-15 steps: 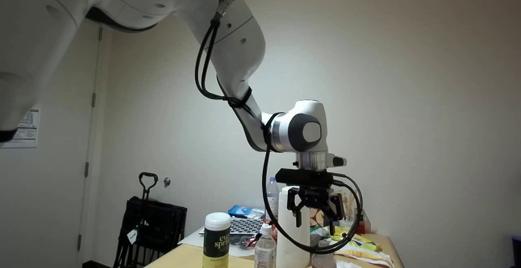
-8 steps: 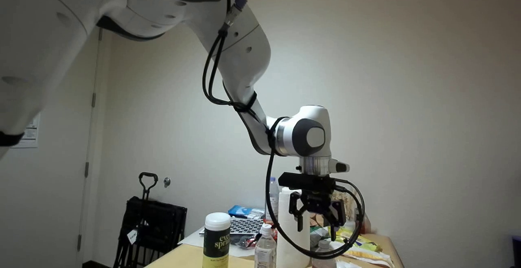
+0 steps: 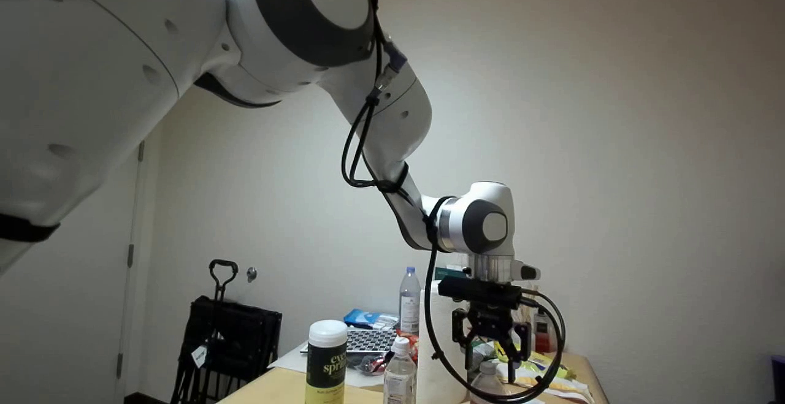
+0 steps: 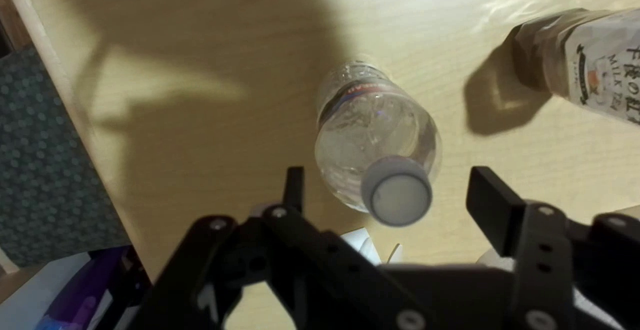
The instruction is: Put the plastic bottle on top of the other bottle
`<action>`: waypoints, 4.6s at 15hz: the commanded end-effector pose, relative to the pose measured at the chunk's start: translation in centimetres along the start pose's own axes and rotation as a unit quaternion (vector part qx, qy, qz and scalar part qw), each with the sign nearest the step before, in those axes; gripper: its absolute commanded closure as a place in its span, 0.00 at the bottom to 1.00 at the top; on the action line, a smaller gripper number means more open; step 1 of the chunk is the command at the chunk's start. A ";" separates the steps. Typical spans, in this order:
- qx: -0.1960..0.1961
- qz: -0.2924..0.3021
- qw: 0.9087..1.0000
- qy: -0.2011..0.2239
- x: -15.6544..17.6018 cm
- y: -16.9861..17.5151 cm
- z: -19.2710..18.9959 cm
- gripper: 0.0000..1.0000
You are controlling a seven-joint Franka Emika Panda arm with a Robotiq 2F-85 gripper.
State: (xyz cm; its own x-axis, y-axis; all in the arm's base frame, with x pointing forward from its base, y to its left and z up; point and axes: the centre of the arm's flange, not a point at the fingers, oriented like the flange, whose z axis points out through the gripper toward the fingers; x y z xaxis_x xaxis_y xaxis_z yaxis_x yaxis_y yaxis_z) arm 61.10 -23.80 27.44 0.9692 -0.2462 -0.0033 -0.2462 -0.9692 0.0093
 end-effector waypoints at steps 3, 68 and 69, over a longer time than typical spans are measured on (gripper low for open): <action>0.012 -0.002 1.000 -0.023 2.1 0.6 0.7 0.61; 0.002 -0.369 0.928 0.044 -7.8 -33.2 -30.8 0.67; 0.001 -0.368 0.929 0.044 -7.8 -33.1 -30.8 0.67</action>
State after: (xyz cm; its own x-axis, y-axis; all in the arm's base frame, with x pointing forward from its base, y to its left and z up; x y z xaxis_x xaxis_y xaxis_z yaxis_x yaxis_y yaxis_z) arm 61.84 10.45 57.92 0.8715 0.4849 0.0734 0.4837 -0.8745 0.0343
